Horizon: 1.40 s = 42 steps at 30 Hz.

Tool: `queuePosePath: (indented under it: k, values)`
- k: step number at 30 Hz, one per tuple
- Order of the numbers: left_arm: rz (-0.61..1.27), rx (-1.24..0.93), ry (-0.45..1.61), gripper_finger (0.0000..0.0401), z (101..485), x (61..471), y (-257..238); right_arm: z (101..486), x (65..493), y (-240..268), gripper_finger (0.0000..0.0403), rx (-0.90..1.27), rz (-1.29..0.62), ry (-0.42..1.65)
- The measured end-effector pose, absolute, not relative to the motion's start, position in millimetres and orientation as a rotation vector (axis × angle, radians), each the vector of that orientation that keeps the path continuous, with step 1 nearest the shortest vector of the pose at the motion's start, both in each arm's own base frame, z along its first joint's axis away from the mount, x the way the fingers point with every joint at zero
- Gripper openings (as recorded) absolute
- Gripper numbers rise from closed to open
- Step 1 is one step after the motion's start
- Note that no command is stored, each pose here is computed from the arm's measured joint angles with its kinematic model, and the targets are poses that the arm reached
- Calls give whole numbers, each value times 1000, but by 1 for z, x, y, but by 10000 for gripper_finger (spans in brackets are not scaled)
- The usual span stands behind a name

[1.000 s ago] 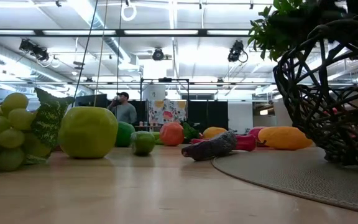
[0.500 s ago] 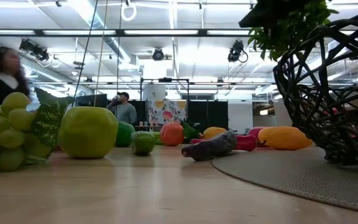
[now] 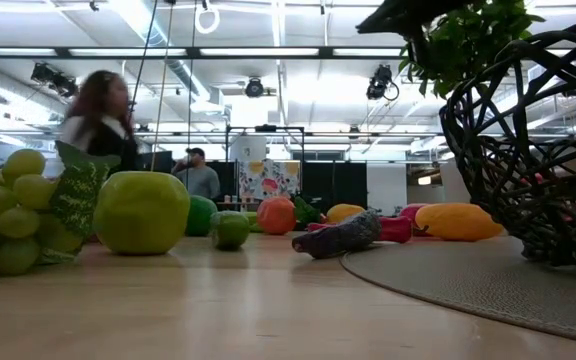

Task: Build produce basket
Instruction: Put the red chili pepper into the black basket

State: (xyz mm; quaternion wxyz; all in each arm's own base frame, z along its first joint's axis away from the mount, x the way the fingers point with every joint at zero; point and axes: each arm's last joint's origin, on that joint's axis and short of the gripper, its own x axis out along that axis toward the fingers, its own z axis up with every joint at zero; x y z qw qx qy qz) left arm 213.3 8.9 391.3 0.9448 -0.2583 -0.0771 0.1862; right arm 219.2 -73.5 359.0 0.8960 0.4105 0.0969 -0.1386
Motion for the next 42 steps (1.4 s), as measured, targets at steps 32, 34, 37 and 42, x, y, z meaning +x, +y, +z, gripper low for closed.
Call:
queuePosePath:
  k: [32, 34, 37, 42]
  values:
    - [501, -835, 133, 291, 355, 209, 14, 276, 263, -77, 214, 605, -286, 763]
    - [507, -833, 140, 291, 354, 208, 15, 271, 266, -70, 242, 554, -248, 814]
    - [531, -826, 148, 291, 353, 208, 15, 262, 273, -60, 277, 459, -176, 865]
    - [546, -821, 142, 291, 353, 207, 15, 243, 285, -49, 316, 329, -143, 960]
